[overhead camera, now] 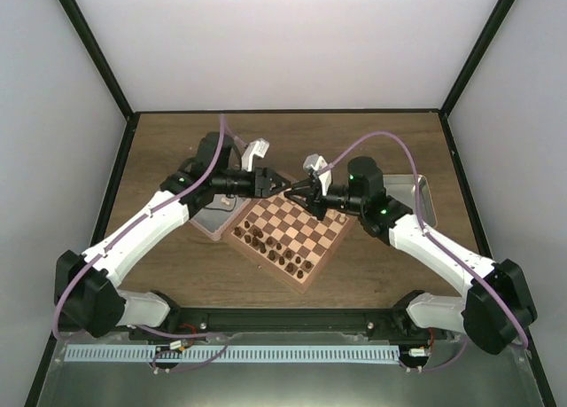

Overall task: Set up the chess pieces on the board
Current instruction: Place the chess piece on the chessboard.

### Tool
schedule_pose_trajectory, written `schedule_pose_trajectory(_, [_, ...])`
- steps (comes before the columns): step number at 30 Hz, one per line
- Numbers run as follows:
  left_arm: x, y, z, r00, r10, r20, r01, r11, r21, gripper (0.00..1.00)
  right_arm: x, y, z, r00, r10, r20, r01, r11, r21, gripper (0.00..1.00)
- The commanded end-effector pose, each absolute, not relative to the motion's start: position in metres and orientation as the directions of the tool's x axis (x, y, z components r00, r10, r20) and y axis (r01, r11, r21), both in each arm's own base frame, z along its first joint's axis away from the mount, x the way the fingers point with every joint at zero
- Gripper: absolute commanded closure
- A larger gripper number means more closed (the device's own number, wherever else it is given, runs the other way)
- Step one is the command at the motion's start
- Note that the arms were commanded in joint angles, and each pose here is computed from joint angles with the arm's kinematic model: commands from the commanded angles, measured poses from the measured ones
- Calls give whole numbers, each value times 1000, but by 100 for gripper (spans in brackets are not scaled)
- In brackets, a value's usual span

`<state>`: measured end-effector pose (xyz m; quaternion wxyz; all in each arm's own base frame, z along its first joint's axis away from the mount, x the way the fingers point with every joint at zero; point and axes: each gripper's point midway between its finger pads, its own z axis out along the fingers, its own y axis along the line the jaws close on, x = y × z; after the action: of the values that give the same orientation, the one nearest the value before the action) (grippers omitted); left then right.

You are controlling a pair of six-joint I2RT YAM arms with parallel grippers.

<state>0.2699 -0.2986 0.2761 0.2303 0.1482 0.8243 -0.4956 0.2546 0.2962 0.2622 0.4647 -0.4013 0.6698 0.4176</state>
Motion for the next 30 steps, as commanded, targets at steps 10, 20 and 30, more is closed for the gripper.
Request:
schedule_pose_trajectory(10, [263, -304, 267, -858, 101, -503, 493, 435, -754, 73, 250, 300, 269, -204, -179, -962, -946, 288, 147, 87])
schedule_pose_trajectory(20, [264, -305, 267, -853, 103, -511, 502, 429, -751, 94, 251, 300, 264, -223, -187, -957, -940, 301, 160, 86])
schedule_pose_trajectory(30, [310, -269, 234, -758, 11, -652, 458, 721, -520, 96, 276, 260, 250, -370, -75, -926, -761, 596, 256, 32])
